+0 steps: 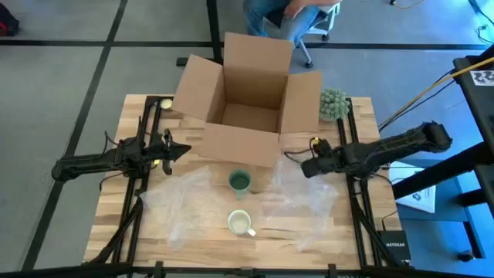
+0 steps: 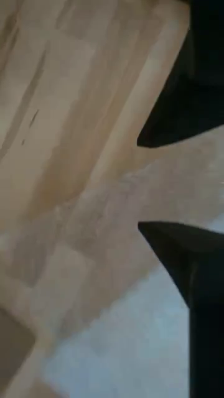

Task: Wrap mug
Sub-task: Prepare the right transparent bubble wrap

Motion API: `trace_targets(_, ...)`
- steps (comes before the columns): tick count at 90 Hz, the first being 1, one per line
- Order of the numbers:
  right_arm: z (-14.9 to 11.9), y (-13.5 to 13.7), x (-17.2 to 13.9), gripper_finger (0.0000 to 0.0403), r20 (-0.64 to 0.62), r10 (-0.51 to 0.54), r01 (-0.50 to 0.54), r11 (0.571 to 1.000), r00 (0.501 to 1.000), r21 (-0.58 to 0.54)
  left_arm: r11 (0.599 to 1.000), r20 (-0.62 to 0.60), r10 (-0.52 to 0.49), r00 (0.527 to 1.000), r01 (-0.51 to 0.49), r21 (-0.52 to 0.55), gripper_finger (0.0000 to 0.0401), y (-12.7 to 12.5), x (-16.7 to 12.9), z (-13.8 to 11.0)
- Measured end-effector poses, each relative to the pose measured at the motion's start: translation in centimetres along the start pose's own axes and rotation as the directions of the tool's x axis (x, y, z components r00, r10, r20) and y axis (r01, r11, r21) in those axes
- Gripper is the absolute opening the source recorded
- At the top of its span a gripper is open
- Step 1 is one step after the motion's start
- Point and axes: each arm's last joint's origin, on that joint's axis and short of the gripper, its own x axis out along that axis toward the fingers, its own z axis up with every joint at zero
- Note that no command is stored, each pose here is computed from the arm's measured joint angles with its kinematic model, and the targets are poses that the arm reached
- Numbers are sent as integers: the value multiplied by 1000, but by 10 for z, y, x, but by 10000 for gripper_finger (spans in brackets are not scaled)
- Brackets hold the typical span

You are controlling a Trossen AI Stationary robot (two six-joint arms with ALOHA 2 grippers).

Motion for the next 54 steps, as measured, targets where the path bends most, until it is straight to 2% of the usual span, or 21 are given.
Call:
trace_targets(6, 1, -3, 13, 227, -12, 47, -47, 999, 999, 10, 1000, 0, -1, 1000, 1, -5, 0, 0, 0, 0)
trace_targets(14, -3, -11, 28, 227, -16, 54, -54, 998, 998, 36, 1000, 0, 0, 1000, 0, -7, 0, 0, 0, 0)
trace_targets(31, -12, -20, 44, 197, 6, 99, -99, 993, 995, 58, 1000, -2, 0, 1000, 0, -3, 0, 0, 0, 0)
trace_targets(43, -13, -20, 46, 144, -2, 124, -124, 992, 992, 36, 1000, -1, 0, 1000, 0, 12, 0, 0, 0, 0)
trace_targets(54, -11, -14, 42, 56, -46, 165, -167, 985, 985, -40, 1000, -2, -2, 1000, 2, 12, 0, 0, 0, 0)
